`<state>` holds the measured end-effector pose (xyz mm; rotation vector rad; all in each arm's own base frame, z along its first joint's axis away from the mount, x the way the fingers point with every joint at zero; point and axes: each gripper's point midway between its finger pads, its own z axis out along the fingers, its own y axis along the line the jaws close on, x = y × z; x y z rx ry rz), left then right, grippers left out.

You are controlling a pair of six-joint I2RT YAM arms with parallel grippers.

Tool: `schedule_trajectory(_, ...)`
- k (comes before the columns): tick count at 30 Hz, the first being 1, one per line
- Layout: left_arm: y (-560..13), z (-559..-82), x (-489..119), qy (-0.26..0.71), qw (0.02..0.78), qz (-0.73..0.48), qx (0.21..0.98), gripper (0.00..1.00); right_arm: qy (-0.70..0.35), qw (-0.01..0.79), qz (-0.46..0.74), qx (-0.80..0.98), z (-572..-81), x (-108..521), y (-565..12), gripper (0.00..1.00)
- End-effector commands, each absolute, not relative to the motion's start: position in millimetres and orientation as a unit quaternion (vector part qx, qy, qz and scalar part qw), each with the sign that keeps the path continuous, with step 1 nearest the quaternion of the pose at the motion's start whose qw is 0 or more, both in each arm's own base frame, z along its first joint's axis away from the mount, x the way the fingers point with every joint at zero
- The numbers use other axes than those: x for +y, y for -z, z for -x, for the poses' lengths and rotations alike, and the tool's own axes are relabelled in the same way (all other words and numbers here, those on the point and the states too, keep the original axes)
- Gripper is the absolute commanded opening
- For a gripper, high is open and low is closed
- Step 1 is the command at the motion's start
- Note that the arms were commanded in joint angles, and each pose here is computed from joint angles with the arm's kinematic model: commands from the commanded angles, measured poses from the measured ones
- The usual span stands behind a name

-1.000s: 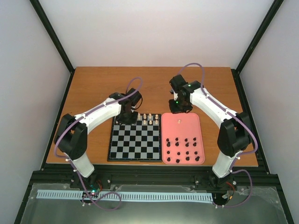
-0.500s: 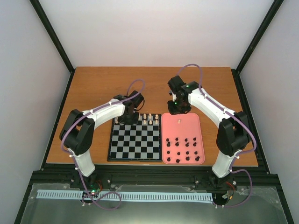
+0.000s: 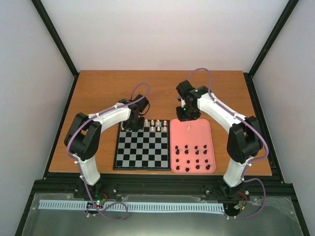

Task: Set up the chess pieces on the board
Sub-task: Place the chess piece on the chessboard.

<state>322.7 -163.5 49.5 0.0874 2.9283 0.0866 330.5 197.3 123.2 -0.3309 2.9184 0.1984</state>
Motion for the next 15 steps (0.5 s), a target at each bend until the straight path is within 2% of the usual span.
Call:
schedule_trajectory(1, -44.0, -329.7, -161.1, -0.023, 0.103, -0.023, 0.994, 0.07, -0.071, 0.094, 0.114, 0.987, -330.9, 203.7, -121.5, 0.05)
schedule_trajectory(10, -38.6, -330.8, -162.1, -0.020, 0.096, -0.027, 0.995, 0.07, -0.071, 0.088, 0.115, 0.987, -331.8, 205.2, -118.4, 0.05)
schedule_trajectory(15, -38.7, -328.5, -163.7, -0.016, 0.090, -0.034, 0.995, 0.14, -0.071, 0.085, 0.115, 0.987, -331.9, 205.7, -117.2, 0.06)
